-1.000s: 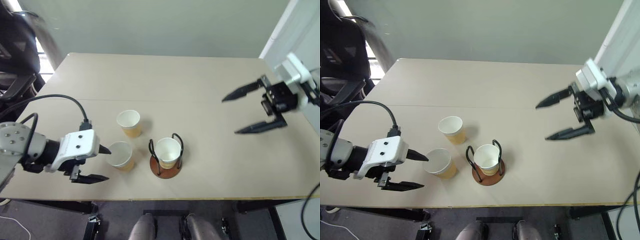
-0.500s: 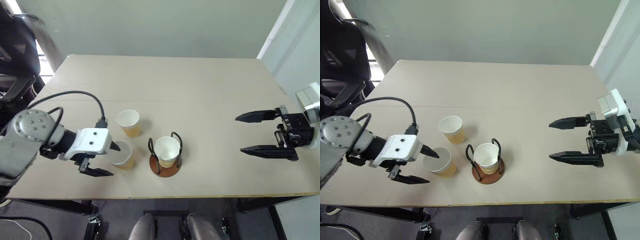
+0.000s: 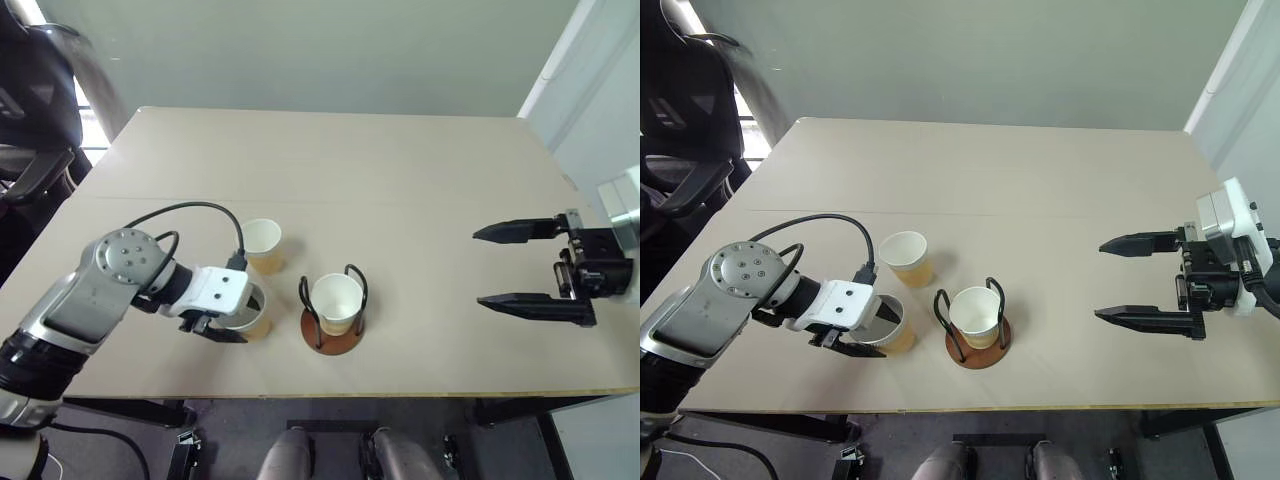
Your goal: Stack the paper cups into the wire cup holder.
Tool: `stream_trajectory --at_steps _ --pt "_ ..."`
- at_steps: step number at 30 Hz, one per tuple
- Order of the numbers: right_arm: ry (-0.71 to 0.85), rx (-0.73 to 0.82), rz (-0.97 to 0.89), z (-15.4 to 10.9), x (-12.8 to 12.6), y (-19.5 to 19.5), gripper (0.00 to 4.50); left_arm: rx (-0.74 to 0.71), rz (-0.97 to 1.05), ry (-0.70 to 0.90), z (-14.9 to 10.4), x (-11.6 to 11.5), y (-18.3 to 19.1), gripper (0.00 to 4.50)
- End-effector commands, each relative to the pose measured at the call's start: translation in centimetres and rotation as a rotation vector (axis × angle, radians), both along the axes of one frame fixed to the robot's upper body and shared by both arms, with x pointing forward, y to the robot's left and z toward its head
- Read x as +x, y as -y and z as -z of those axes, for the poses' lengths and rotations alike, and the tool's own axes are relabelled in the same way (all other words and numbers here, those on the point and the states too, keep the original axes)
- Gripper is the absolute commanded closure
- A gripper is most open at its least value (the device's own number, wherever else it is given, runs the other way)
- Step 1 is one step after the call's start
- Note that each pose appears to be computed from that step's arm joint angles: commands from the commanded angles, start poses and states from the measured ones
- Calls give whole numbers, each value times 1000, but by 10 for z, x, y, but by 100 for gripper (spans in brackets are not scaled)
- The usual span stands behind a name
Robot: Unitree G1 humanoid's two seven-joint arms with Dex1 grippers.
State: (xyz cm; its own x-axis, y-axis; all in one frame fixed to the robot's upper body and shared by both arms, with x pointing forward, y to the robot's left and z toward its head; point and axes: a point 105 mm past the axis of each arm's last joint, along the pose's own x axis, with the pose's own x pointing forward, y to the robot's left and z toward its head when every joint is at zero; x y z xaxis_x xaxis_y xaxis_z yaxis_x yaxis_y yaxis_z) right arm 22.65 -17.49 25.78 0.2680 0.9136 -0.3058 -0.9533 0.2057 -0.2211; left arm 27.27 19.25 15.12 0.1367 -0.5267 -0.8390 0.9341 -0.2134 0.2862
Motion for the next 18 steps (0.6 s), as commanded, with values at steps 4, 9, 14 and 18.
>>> stream_trajectory --at_steps 4,9,14,18 --pt "35 -2 26 -9 -4 7 0 3 27 26 -6 2 1 402" --pt "49 47 51 -12 -7 15 0 -9 41 18 -8 1 4 445" --pt "101 167 60 -29 -13 19 0 -86 65 -15 -29 -6 12 445" --pt "117 188 52 -37 -20 21 0 -212 100 -30 -82 -15 24 445"
